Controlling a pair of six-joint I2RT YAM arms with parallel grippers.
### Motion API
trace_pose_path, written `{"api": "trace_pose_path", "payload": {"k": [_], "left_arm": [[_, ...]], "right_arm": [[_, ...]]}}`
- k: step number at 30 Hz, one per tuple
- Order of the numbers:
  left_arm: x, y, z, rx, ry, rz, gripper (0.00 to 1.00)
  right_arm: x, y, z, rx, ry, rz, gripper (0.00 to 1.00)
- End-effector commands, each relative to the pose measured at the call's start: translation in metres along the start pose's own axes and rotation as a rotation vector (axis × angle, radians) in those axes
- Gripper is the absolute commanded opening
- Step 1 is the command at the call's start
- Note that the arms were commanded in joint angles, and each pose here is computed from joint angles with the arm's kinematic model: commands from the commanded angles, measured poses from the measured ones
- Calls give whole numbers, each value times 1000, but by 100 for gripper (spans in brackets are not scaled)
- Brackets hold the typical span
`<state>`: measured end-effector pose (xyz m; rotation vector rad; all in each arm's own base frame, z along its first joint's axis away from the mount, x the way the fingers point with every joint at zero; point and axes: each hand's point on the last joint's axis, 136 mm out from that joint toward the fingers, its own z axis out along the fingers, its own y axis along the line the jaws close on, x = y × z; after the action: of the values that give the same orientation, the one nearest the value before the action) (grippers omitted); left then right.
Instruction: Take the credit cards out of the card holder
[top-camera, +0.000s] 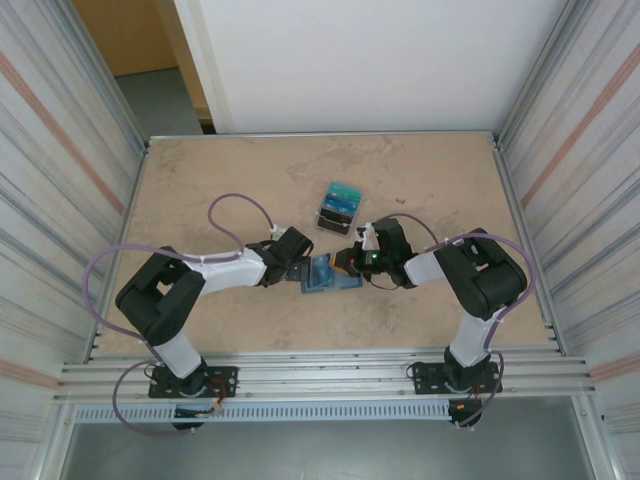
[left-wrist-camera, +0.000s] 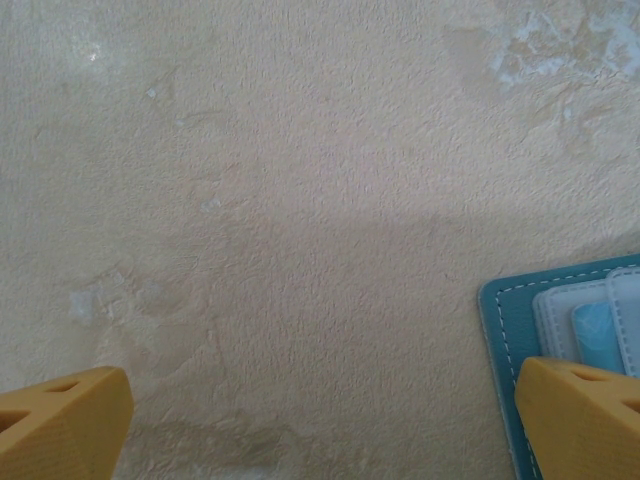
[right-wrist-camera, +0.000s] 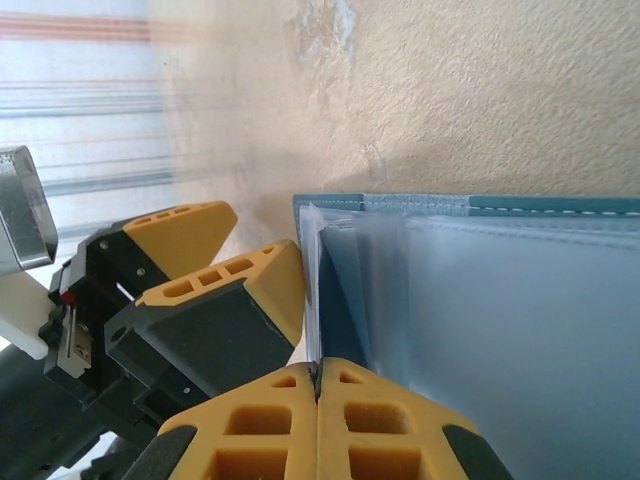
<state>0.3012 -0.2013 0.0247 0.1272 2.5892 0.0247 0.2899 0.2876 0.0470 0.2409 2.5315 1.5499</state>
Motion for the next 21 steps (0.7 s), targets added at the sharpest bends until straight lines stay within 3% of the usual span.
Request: {"api": "trace_pose_path", "payload": {"k": [1,8,17,21], "left_arm": [[11,12,3,-63,44,17,99],[3,8,-6,-37,23,17,99],[-29,-16,-42,60,-80,42,99],[-29,-26,-37,60,-71,83,98]], "right_arm": [[0,5,-3,-26,-2,-22,5],[-2,-2,-6,-18,-11,-12,5],[-1,-9,-1,-12,3,4,6],[0,-12,2,-11,6,10,6]]}}
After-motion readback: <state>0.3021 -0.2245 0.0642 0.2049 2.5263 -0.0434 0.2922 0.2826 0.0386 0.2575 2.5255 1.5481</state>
